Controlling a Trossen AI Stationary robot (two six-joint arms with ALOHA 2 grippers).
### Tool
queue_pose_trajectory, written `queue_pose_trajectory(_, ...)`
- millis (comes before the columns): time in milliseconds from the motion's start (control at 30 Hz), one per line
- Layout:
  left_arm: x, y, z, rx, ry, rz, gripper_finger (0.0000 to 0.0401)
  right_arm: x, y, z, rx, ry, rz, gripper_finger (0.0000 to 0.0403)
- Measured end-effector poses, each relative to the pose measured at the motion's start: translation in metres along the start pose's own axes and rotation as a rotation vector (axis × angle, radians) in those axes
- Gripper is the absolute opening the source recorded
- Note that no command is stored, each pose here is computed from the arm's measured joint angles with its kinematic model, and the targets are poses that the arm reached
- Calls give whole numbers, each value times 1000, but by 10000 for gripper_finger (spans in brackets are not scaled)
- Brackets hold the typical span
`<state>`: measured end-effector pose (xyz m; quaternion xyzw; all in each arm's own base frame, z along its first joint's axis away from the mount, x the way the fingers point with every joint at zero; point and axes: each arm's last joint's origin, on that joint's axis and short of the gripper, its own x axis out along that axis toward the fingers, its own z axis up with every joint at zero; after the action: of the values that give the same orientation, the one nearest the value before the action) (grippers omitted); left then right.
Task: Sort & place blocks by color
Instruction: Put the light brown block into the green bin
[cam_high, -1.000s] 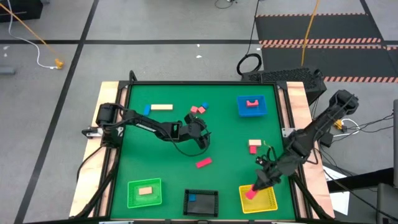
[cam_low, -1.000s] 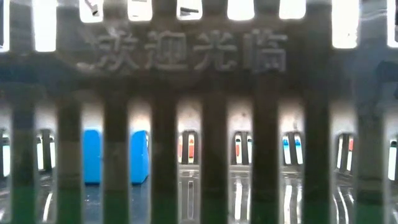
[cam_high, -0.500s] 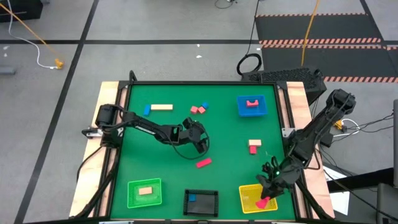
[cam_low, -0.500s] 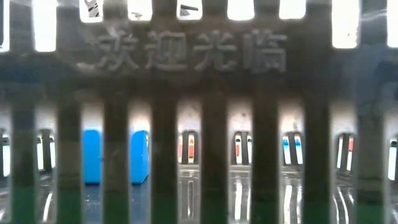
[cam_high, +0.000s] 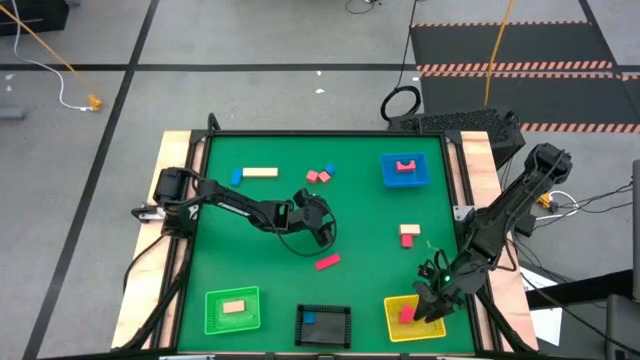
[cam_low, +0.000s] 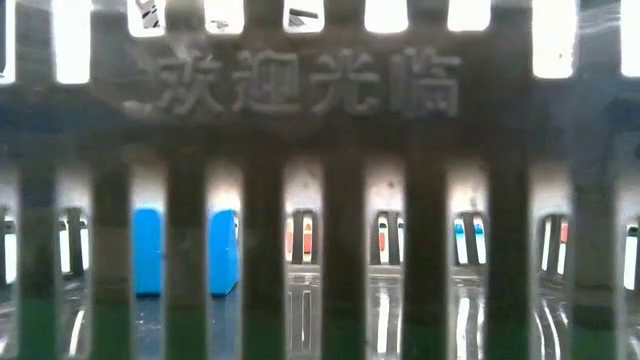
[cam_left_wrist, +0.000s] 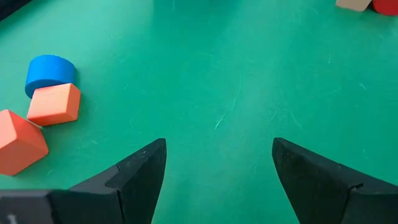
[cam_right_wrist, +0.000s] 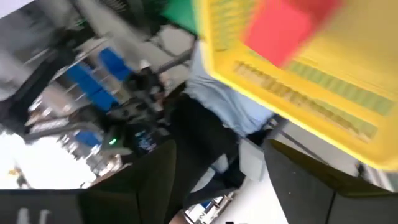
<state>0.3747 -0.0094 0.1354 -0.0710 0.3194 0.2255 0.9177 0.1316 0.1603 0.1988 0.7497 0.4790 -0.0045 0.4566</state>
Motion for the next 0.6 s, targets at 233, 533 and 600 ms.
queue_pose_trajectory(233,1,3,2,5,-12,4,294,-1,11,-2,-208,-53,153,237)
queue_pose_trajectory(533,1,-2,2,43,5,-105,294,-5,27,22,-687,-418,219,236)
queue_pose_trajectory(600,-1,-5,1,49,6,-114,294,-8,31,28,-816,-565,203,236)
